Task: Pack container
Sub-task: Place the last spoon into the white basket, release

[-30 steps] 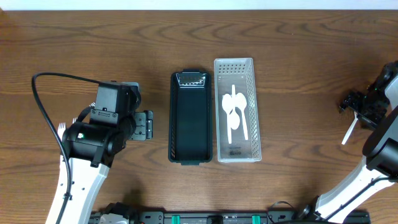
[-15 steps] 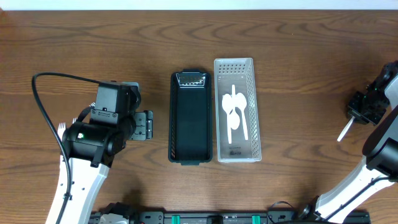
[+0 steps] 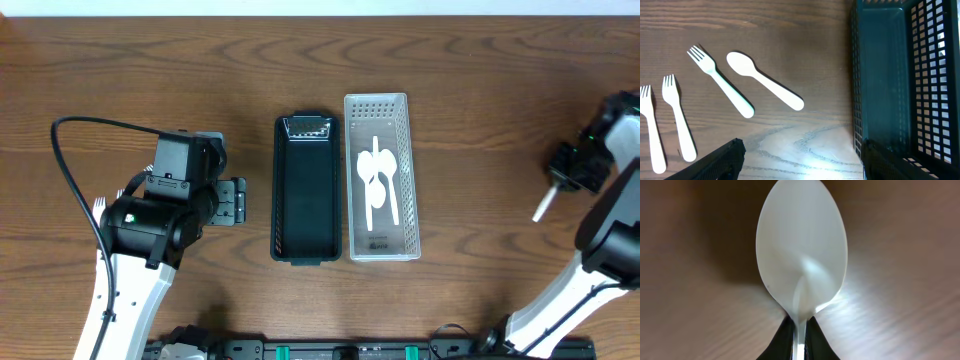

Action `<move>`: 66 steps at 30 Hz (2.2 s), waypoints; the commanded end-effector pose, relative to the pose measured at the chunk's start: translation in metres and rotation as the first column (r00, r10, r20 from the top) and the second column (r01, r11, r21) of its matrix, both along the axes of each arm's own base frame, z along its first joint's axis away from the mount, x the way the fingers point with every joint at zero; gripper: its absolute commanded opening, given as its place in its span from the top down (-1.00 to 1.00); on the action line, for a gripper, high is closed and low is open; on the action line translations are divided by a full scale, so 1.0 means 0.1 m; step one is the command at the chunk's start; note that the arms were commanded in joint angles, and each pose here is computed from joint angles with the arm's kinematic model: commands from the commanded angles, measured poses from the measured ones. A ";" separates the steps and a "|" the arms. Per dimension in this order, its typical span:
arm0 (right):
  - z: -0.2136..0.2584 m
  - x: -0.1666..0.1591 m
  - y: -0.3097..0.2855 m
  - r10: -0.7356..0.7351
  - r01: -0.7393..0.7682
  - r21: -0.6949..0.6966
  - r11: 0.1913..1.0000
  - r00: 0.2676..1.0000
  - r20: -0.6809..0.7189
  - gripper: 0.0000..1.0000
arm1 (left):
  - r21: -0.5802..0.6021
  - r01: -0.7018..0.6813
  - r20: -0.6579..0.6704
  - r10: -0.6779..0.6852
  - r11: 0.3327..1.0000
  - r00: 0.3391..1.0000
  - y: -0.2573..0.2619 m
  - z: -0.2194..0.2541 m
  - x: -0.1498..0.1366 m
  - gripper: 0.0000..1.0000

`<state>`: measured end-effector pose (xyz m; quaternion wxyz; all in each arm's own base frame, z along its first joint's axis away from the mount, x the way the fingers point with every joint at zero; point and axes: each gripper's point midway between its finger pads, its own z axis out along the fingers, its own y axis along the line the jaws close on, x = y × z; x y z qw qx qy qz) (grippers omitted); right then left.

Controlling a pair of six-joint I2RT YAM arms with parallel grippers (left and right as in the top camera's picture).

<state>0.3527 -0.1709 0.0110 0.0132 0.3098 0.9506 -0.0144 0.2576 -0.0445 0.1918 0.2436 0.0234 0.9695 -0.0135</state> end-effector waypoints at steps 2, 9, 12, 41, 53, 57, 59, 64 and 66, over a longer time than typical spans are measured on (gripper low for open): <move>0.90 0.44 0.64 0.186 -0.179 -0.048 0.983 0.952 0.242 0.97 | 0.004 -0.013 0.005 0.013 1.000 1.000 0.02 0.03 0.02 -0.55; 1.91 0.64 2.11 0.484 -0.477 -0.144 0.867 0.736 0.474 0.97 | 0.004 -0.013 0.005 0.013 1.000 1.000 0.02 0.03 0.02 -0.54; 1.93 0.60 2.65 0.557 -0.568 -0.145 0.810 0.670 0.491 0.98 | 0.004 -0.013 0.005 0.013 1.000 1.000 0.02 0.03 0.02 -0.54; 1.79 0.72 3.62 0.678 -0.710 -0.146 0.689 0.559 0.477 0.14 | -0.002 -0.020 0.015 0.020 1.000 1.000 0.02 0.05 0.01 -0.55; 2.54 0.42 2.09 0.507 -0.436 -0.260 0.862 0.747 0.429 -0.40 | -0.167 -0.554 -0.086 0.548 0.815 0.832 0.51 -0.27 0.42 -0.55; 2.33 0.29 1.83 0.450 -0.405 -0.196 0.893 0.820 0.354 -0.40 | -0.110 -0.645 -0.187 0.621 0.756 0.761 0.70 -0.69 0.55 -0.55; 2.27 0.26 1.76 0.435 -0.395 -0.185 0.900 0.839 0.327 -0.40 | -0.076 -0.658 -0.229 0.629 0.749 0.743 0.74 -0.91 0.61 -0.55; 2.20 0.24 1.75 0.434 -0.399 -0.174 0.900 0.850 0.299 -0.39 | -0.005 -0.683 -0.324 0.645 0.730 0.692 0.75 -1.42 0.68 -0.55; 2.19 0.24 1.76 0.437 -0.402 -0.174 0.899 0.848 0.299 -0.40 | 0.012 -0.701 -0.363 0.656 0.713 0.662 0.72 -1.59 0.67 -0.56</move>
